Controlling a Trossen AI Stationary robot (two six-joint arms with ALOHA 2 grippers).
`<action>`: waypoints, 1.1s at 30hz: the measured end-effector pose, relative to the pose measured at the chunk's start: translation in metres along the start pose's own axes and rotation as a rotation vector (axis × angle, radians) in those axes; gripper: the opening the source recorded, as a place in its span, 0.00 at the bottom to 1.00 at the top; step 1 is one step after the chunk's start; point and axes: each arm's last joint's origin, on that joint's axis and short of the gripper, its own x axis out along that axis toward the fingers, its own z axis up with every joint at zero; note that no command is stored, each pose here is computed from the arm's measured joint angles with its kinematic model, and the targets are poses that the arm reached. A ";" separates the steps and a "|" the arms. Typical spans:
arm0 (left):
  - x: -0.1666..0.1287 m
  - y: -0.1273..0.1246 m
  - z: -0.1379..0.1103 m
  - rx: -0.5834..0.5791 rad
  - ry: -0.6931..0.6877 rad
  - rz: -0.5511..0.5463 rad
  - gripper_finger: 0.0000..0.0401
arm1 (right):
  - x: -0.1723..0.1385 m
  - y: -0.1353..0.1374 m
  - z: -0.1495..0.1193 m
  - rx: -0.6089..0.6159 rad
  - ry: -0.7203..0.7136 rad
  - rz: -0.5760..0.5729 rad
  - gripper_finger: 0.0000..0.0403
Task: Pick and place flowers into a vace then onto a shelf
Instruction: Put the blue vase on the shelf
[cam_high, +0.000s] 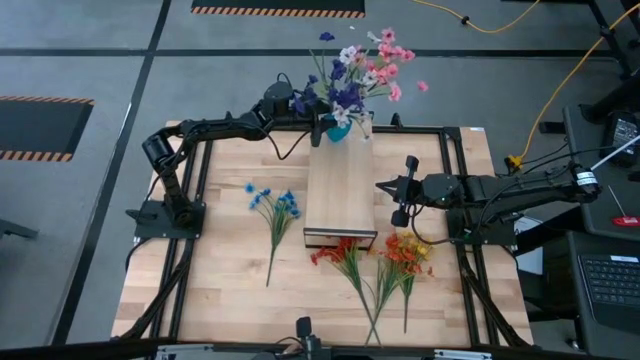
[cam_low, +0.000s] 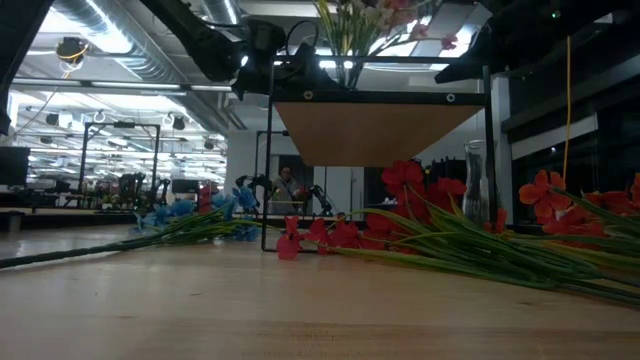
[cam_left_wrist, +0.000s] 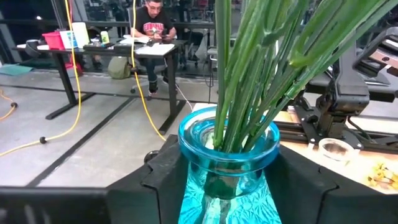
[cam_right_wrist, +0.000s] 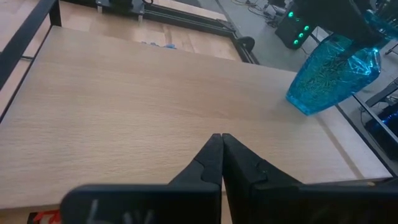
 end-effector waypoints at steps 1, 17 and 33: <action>0.000 0.000 0.000 0.000 0.002 0.000 0.48 | 0.000 0.000 0.000 0.000 0.000 0.000 0.02; 0.000 0.000 -0.001 0.012 0.009 -0.013 0.54 | 0.000 0.000 -0.001 -0.001 0.008 0.001 0.02; -0.004 0.004 -0.001 0.020 0.011 -0.046 0.60 | 0.000 0.000 -0.001 -0.001 0.008 0.001 0.02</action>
